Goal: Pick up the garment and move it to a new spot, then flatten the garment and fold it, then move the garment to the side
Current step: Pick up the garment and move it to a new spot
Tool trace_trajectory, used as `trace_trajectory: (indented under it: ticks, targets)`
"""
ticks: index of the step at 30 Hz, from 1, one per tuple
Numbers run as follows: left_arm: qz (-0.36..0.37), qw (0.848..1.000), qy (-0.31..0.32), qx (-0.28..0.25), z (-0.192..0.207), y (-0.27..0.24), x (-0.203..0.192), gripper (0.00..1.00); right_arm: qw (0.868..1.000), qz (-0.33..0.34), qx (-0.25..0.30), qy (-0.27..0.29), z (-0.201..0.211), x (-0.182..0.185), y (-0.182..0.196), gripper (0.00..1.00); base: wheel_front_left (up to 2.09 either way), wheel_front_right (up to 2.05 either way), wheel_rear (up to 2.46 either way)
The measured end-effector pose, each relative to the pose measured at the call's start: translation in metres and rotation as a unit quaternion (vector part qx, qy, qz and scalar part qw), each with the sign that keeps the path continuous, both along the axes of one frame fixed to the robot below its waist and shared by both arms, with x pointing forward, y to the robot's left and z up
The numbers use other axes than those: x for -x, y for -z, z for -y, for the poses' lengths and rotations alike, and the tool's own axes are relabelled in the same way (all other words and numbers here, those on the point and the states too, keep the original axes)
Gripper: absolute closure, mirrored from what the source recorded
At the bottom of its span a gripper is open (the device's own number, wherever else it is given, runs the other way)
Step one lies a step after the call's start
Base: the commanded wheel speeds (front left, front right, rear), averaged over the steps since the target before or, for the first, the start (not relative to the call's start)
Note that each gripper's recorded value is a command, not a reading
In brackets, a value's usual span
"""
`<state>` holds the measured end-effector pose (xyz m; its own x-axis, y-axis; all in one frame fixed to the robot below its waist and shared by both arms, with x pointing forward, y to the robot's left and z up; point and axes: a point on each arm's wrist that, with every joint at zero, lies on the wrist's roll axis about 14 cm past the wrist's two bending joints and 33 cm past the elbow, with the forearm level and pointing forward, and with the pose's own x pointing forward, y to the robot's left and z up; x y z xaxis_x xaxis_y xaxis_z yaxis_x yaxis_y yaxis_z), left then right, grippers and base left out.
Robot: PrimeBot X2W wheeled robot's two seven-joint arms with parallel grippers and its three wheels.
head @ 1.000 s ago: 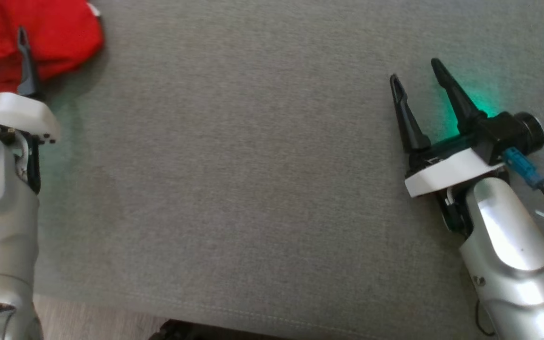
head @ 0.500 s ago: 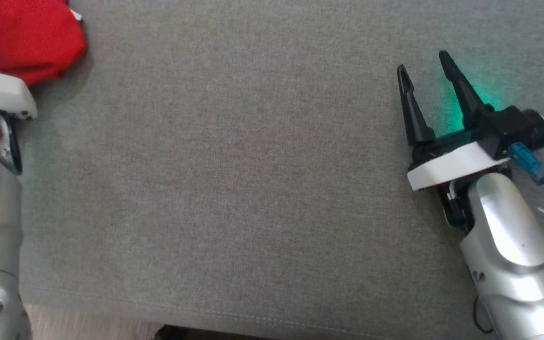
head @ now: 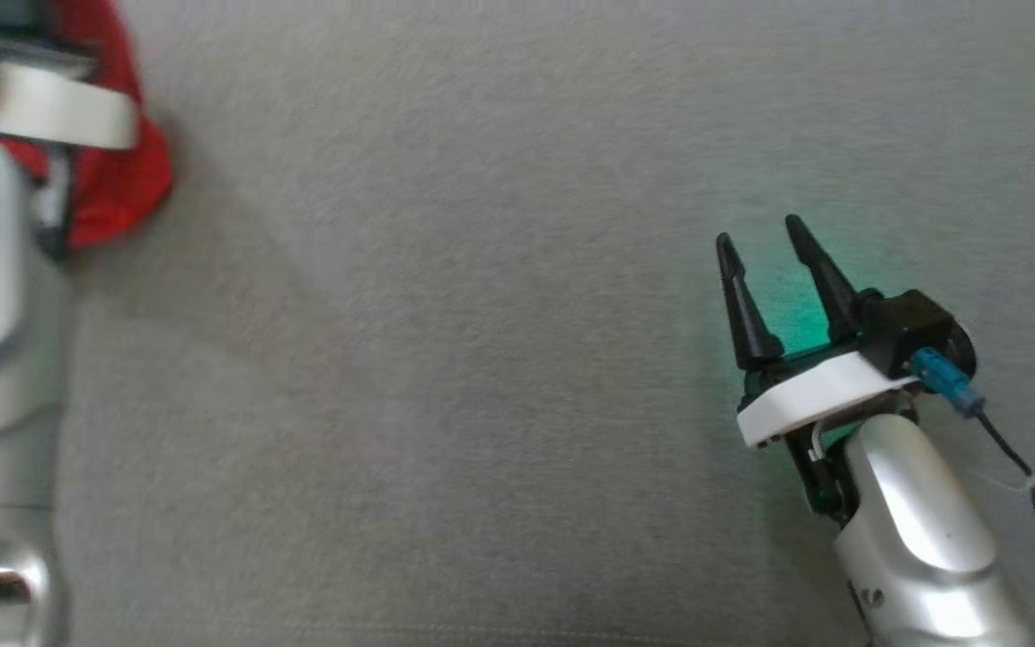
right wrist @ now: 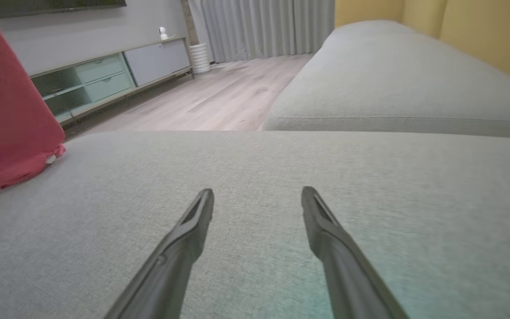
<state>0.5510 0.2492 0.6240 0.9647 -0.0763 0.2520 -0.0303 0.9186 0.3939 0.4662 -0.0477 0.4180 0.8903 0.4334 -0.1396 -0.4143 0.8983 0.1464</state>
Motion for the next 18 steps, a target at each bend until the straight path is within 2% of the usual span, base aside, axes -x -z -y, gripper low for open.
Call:
trace_trajectory:
  ticks: [5,10,14,18]
  targets:
    - [0.050,0.989,0.134,0.025,0.105,-0.037,0.003,1.00,0.999,0.004,0.004,0.042,0.032,0.018,-0.012,0.00,0.00,0.00,0.00]
    - [0.101,0.960,0.246,0.087,0.193,-0.081,0.025,1.00,0.996,0.008,0.008,0.087,0.066,0.038,-0.021,0.00,0.00,0.00,0.00]
    - [0.118,0.938,0.301,0.123,0.235,-0.101,0.041,1.00,0.993,0.017,0.002,0.120,0.088,0.049,-0.031,0.00,0.00,0.00,0.00]
    - [0.085,0.936,0.309,0.148,0.247,-0.080,0.040,1.00,0.990,0.027,0.000,0.140,0.102,0.055,-0.040,0.00,0.00,0.00,0.00]
